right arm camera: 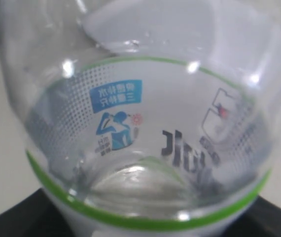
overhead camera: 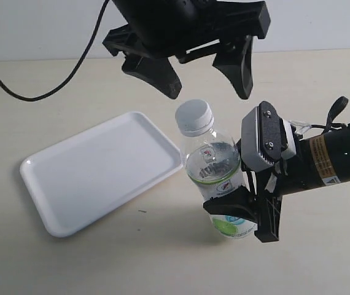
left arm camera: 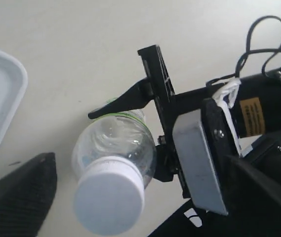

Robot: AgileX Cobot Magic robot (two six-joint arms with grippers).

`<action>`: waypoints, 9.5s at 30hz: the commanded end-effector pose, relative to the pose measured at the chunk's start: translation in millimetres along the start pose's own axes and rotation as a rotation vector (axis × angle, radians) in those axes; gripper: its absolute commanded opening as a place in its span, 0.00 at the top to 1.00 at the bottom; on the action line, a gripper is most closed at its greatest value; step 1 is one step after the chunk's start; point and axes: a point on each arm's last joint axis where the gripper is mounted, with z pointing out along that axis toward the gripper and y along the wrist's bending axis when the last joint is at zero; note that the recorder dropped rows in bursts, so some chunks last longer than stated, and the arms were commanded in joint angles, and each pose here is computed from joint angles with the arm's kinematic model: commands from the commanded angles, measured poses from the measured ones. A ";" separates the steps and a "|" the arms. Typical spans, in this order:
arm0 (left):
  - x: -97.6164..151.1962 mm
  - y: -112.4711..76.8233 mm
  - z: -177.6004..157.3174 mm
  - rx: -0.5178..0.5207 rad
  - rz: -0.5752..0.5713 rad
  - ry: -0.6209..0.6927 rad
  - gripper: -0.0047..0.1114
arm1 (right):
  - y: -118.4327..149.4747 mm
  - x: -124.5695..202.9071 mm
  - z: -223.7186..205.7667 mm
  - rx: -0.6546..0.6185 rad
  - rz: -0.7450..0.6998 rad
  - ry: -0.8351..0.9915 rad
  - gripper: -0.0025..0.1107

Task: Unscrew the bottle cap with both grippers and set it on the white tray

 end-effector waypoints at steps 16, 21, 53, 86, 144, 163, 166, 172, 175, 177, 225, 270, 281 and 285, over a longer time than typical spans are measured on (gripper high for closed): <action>8.0 5.6 5.2 -0.004 0.623 0.048 0.30 | 2.5 -2.8 -0.7 -0.021 -0.003 -0.015 0.98; 21.5 8.9 0.0 -0.004 0.634 0.066 0.30 | 2.8 -3.1 -0.7 -0.024 -0.002 -0.018 0.98; 25.7 12.3 8.2 0.014 0.604 -0.025 0.53 | 4.1 -4.5 -0.8 -0.038 0.008 -0.033 0.98; 28.5 20.5 9.0 -0.074 0.004 0.012 0.96 | 0.7 -3.1 -0.7 -0.001 0.027 -0.019 0.98; 10.8 8.0 0.6 -0.005 0.485 0.044 0.24 | -0.1 -5.1 -1.7 0.010 0.106 -0.031 0.98; 8.0 10.9 18.6 0.023 0.772 0.084 0.25 | -0.1 -5.1 -1.7 0.010 0.113 -0.031 0.98; 8.1 10.6 18.6 0.025 0.771 0.083 0.29 | -0.1 -5.1 -1.7 0.010 0.113 -0.031 0.98; 8.1 10.6 18.6 0.026 0.778 0.083 0.41 | -0.1 -5.1 -1.7 0.010 0.113 -0.031 0.98; 8.1 10.6 18.6 0.026 0.782 0.083 0.41 | -0.1 -5.1 -1.7 0.010 0.113 -0.031 0.98; 8.1 10.6 18.6 0.026 0.787 0.083 0.41 | -0.1 -5.1 -1.7 0.010 0.113 -0.031 0.98; 8.0 13.2 19.2 -0.086 -0.764 0.048 0.96 | -0.1 -5.1 -1.7 0.011 0.102 -0.031 0.98; 43.8 128.4 48.2 -0.478 0.328 -0.208 0.96 | -3.2 -14.0 -2.4 0.032 0.223 -0.133 0.98; 53.0 178.4 93.9 -0.493 0.139 -0.039 0.96 | -3.3 -13.8 -2.4 0.033 0.226 -0.131 0.98; 60.6 189.9 119.8 -0.502 0.126 0.066 0.96 | -3.3 -13.8 -2.4 0.033 0.226 -0.131 0.98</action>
